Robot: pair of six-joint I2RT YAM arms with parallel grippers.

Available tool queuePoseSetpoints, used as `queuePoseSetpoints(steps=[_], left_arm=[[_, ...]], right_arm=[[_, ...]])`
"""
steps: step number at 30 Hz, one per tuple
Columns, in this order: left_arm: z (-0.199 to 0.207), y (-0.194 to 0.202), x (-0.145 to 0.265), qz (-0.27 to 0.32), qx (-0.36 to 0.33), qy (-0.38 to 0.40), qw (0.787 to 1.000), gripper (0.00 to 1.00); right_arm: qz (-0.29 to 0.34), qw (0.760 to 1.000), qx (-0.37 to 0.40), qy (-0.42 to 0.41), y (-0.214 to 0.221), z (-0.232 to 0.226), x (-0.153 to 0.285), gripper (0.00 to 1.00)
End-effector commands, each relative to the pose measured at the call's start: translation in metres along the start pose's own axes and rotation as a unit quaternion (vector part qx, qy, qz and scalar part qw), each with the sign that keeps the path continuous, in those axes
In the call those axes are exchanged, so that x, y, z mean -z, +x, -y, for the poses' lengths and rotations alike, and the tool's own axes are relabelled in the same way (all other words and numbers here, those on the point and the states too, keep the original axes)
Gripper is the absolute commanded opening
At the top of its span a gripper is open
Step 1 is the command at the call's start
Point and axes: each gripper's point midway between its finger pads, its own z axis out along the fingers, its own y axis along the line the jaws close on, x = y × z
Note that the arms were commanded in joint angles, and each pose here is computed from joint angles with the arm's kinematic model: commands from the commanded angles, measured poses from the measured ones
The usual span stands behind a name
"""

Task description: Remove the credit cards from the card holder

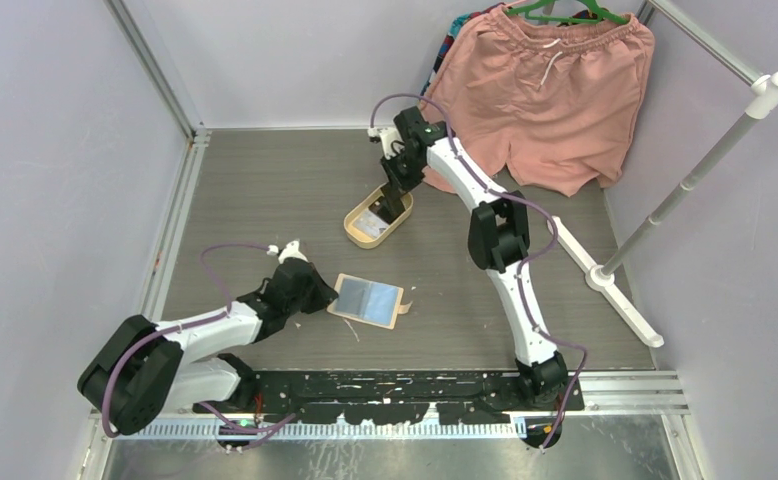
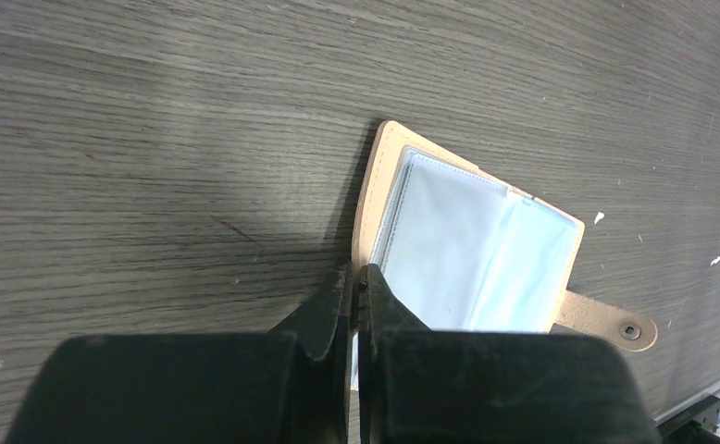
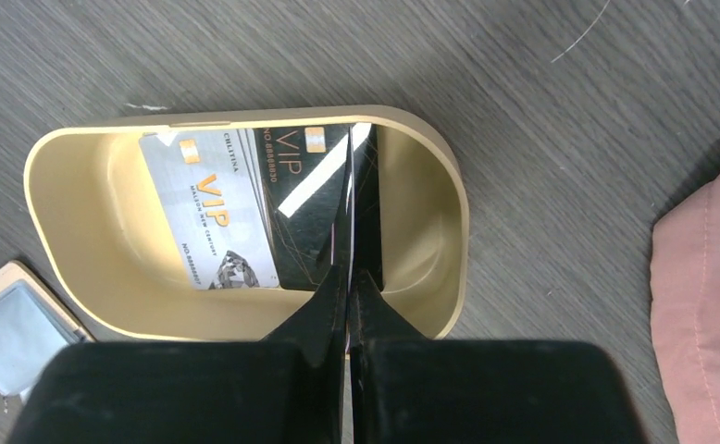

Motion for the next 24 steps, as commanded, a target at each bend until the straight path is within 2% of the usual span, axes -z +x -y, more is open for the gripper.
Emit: queuePoseSetpoints(steps=[1,15,24], left_arm=[[-0.009,0.002,-0.001,-0.008,-0.016,-0.02,1.0,0.0],[-0.008,0.003,-0.003,-0.012,-0.018,-0.015,1.0,0.0],[-0.008,0.005,-0.003,-0.017,-0.019,-0.014,1.0,0.0]], right_arm=[[0.01,1.0,0.005,0.011,0.001,0.002,0.021,0.02],[-0.001,1.0,-0.025,-0.013,0.027,-0.008,0.042,0.02],[-0.015,0.998,-0.056,-0.016,0.039,-0.002,0.034,0.01]])
